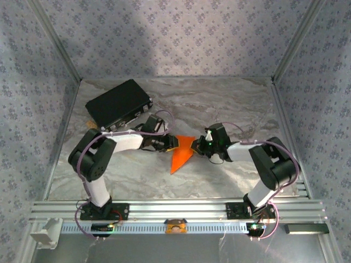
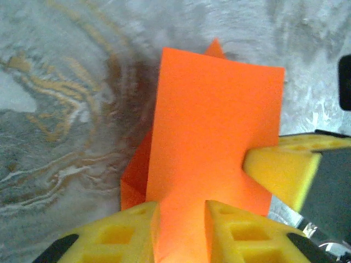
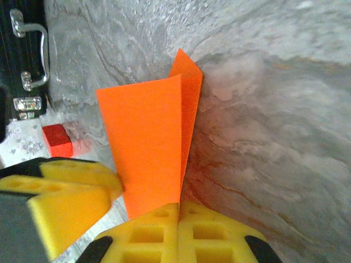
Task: Fold a paper plane with a square sheet of paper (pick it up from the middle)
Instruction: Fold the wing for the fifth time at the center of the table.
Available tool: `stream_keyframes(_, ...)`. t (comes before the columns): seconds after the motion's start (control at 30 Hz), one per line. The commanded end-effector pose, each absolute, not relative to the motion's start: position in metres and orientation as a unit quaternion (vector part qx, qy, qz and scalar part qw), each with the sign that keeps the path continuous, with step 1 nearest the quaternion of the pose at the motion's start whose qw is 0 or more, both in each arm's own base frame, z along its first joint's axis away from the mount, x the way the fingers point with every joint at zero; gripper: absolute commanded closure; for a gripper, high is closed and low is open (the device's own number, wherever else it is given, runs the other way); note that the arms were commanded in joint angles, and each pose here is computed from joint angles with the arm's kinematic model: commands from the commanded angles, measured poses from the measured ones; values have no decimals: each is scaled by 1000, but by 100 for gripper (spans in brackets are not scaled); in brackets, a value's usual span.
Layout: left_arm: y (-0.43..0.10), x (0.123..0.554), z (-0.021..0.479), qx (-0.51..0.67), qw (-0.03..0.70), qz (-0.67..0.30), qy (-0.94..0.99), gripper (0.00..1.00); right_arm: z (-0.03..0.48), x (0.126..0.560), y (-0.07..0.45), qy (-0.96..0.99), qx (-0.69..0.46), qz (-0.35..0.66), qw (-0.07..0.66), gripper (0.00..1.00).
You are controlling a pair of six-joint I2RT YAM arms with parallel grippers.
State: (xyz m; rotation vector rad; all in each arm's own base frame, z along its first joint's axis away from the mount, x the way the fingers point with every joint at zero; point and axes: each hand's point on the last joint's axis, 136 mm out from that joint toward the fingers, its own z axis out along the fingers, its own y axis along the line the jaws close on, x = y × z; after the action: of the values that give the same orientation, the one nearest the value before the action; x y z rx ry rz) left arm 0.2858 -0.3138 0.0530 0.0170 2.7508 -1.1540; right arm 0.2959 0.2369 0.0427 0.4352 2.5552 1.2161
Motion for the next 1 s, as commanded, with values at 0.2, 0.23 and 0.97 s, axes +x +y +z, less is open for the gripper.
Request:
stream_keyframes(0.2, -316, 248, 74, 141, 166, -310, 925, 61, 50, 298, 208, 871, 251, 388, 169, 100)
stream_keyframes(0.23, -316, 244, 74, 154, 171, -301, 925, 61, 51, 298, 209, 869, 253, 390, 168, 100)
stream_keyframes(0.97, -331, 219, 47, 328, 235, -59, 913, 53, 67, 307, 228, 864, 237, 415, 158, 100)
